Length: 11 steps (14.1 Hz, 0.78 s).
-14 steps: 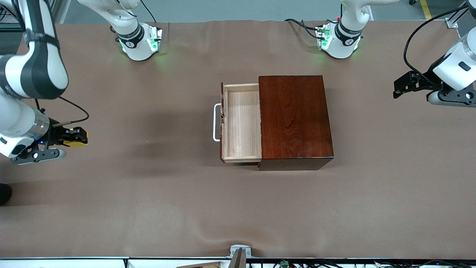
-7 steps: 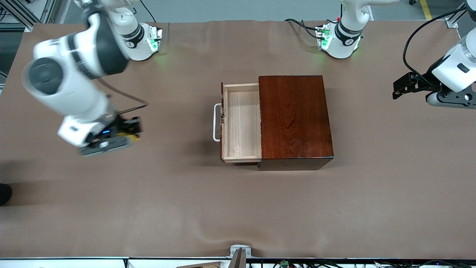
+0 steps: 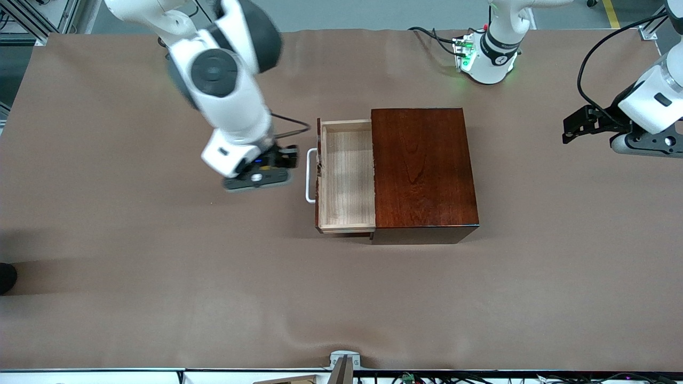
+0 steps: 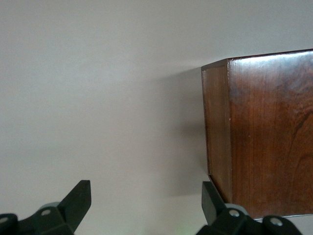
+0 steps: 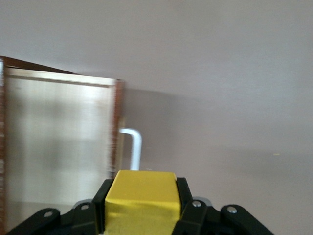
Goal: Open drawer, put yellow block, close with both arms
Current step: 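Carry the yellow cube with the right gripper over the open drawer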
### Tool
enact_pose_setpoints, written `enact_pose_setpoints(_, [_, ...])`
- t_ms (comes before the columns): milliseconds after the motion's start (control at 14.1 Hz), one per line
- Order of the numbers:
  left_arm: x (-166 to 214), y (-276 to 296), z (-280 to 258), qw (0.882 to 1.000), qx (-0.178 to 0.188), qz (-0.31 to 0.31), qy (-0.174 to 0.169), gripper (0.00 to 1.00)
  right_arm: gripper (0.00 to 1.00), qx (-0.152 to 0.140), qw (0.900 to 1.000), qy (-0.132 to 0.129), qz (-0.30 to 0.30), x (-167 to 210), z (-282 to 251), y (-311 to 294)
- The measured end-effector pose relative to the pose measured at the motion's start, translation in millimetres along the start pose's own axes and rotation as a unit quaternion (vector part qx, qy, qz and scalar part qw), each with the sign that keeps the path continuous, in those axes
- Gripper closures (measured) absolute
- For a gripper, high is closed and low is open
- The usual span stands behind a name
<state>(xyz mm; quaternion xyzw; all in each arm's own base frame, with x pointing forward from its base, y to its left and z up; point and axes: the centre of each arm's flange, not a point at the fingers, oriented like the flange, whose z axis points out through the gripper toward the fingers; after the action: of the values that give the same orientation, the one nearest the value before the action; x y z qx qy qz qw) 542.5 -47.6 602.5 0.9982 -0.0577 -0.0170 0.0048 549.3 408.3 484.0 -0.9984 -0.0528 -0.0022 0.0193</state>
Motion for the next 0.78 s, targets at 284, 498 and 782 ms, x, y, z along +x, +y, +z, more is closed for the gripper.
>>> enact_pose_setpoints(284, [1,0,2,1.0,0.0,0.0,-0.002,0.0,0.44,0.014,0.999,0.002,0.039,-2,35,-78])
enact_pose_setpoints(498, [2,0,3,1.0,0.0,0.0,-0.002,0.0,0.44,0.023,0.999,0.007,0.045,1,66,-103])
enact_pose_setpoints(782, [2,0,4,1.0,0.0,0.0,-0.003,0.0,0.44,0.021,0.999,0.004,0.05,10,104,-105])
